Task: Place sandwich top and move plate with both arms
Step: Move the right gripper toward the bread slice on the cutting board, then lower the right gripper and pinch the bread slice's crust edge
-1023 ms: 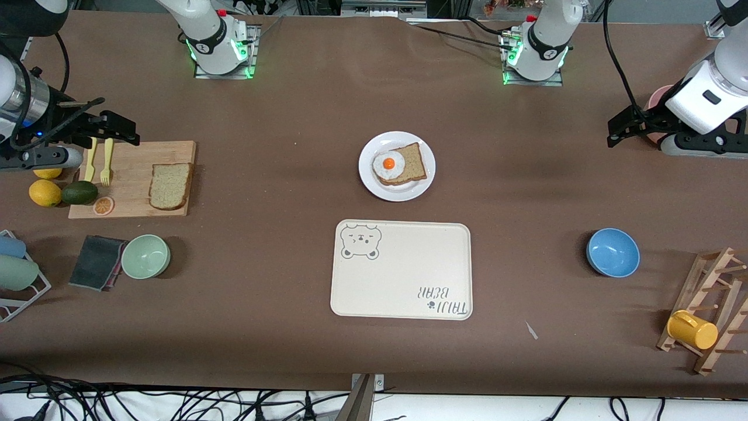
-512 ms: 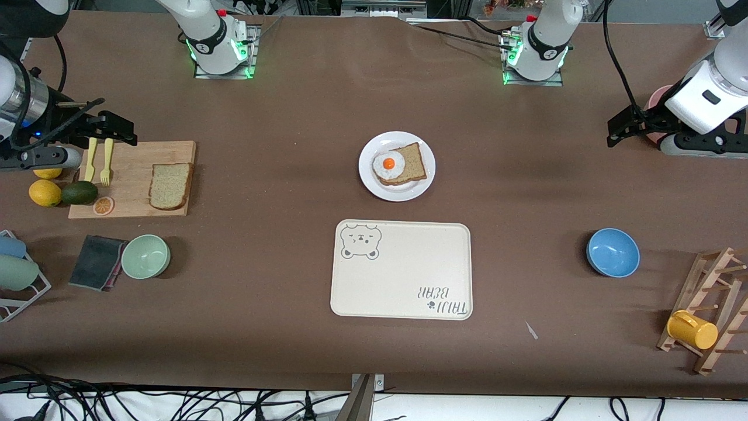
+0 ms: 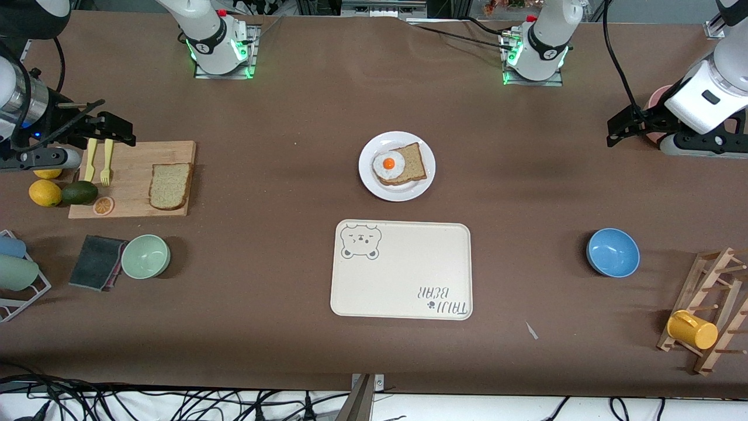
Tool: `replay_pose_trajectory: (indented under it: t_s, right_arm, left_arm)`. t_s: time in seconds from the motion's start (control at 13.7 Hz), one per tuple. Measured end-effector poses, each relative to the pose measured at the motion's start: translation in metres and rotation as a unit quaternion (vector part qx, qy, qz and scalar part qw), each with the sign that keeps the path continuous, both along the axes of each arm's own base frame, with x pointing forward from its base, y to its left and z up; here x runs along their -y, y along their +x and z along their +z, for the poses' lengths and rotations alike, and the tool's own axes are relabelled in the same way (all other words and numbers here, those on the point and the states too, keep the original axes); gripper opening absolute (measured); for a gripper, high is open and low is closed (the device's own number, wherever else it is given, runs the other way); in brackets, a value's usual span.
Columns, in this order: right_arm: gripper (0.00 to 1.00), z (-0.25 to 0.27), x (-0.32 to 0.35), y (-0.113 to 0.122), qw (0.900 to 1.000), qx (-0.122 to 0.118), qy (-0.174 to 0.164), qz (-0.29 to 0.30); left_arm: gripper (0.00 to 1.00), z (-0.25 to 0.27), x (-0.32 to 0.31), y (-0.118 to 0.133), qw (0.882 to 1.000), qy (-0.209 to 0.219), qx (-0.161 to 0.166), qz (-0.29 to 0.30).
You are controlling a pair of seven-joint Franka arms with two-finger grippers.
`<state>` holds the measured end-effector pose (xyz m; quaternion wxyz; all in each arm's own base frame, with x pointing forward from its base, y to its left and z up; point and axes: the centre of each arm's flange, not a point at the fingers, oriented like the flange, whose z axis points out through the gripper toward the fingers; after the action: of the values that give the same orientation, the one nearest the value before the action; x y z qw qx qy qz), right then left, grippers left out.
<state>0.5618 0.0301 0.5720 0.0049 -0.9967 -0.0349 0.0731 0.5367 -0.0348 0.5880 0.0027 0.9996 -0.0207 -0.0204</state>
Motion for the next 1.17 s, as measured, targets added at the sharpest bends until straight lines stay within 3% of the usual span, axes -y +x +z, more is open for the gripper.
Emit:
replay_pose_trajectory:
  t_s: [0.58, 0.95, 1.17]
  right_arm:
    - [1.00, -0.003, 0.000, 0.002, 1.000, -0.002, -0.003, 0.000]
    - [1.00, -0.028, 0.004, 0.015, 1.000, -0.010, -0.023, 0.003]
    - [1.00, -0.046, 0.006, 0.023, 0.999, -0.010, -0.033, 0.005]
  left_arm:
    - [1.00, 0.000, 0.001, 0.000, 1.000, 0.000, 0.000, -0.001]
    - [1.00, 0.000, 0.003, -0.001, 1.000, 0.000, -0.002, -0.003]
    - [1.00, -0.006, 0.011, -0.006, 0.999, 0.002, -0.030, -0.011]
